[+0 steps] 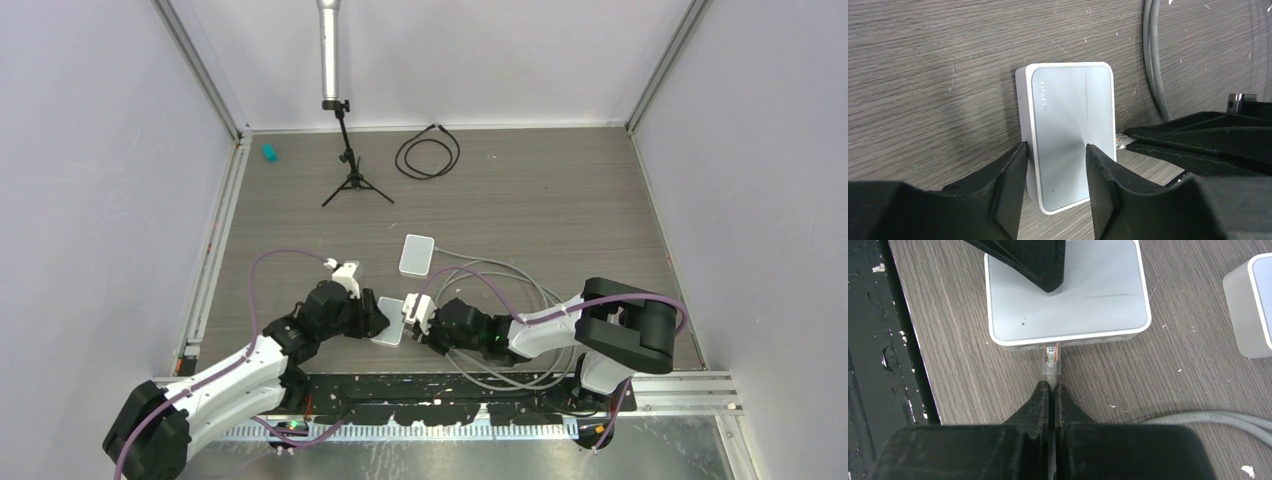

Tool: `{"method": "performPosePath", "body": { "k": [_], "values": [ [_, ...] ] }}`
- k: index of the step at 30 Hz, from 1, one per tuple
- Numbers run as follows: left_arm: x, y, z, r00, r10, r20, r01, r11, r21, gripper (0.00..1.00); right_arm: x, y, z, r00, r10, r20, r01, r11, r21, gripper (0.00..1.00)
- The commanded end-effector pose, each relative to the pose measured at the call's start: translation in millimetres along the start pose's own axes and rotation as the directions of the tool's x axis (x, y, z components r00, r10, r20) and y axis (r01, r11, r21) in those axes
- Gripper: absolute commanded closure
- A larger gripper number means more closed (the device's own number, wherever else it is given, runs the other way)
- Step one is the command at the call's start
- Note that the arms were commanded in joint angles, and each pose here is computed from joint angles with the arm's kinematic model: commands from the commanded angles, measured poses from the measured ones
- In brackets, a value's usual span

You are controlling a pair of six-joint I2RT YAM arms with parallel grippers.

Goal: Insert the plug into the switch port
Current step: Insert the connector into the switch port.

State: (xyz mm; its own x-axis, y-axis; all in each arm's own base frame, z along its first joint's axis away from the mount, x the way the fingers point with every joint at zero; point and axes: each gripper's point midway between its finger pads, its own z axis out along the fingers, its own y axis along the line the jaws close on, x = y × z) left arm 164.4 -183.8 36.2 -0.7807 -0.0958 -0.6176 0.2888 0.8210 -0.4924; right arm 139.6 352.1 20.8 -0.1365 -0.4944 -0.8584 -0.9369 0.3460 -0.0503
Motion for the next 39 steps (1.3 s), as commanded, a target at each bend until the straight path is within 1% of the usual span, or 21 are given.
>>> {"method": "performPosePath", "body": {
  "k": [1, 6, 10, 19, 29, 36, 39],
  "values": [
    [-11.5, -22.6, -0.8, 1.000, 0.004, 0.029, -0.007, 0.995, 0.102, 0.54, -26.7, -0.5, 6.5, 0.998, 0.005, 0.063, -0.005, 1.000, 0.000, 1.00],
    [-6.3, -24.1, 0.5, 1.000, 0.015, 0.002, -0.015, 0.993, 0.114, 0.55, -31.5, 0.2, 7.1, 0.998, 0.004, 0.056, -0.003, 1.000, -0.003, 0.99],
    [-7.7, -29.5, 2.3, 1.000, 0.027, 0.001, -0.027, 0.990, 0.139, 0.55, -37.8, -0.8, 7.4, 0.999, 0.003, 0.043, -0.003, 1.000, 0.000, 0.99],
    [-1.6, -36.5, 2.1, 0.998, 0.053, -0.023, -0.049, 0.984, 0.169, 0.57, -55.7, -9.1, 8.2, 0.999, 0.007, 0.048, -0.009, 0.999, 0.043, 0.99],
    [17.3, -56.4, 3.9, 0.992, 0.103, -0.073, -0.085, 0.973, 0.212, 0.58, -86.5, -21.7, 18.0, 0.995, 0.017, 0.098, -0.028, 0.993, 0.111, 0.99],
    [31.6, -70.0, 10.8, 0.991, 0.101, -0.093, -0.076, 0.968, 0.238, 0.59, -97.6, -25.6, 21.5, 0.987, 0.053, 0.152, -0.073, 0.988, 0.135, 0.99],
    [34.6, -72.5, 11.1, 0.991, 0.092, -0.096, -0.066, 0.967, 0.244, 0.60, -102.9, -27.3, 20.6, 0.978, 0.072, 0.194, -0.101, 0.985, 0.141, 0.99]
  ]
}}
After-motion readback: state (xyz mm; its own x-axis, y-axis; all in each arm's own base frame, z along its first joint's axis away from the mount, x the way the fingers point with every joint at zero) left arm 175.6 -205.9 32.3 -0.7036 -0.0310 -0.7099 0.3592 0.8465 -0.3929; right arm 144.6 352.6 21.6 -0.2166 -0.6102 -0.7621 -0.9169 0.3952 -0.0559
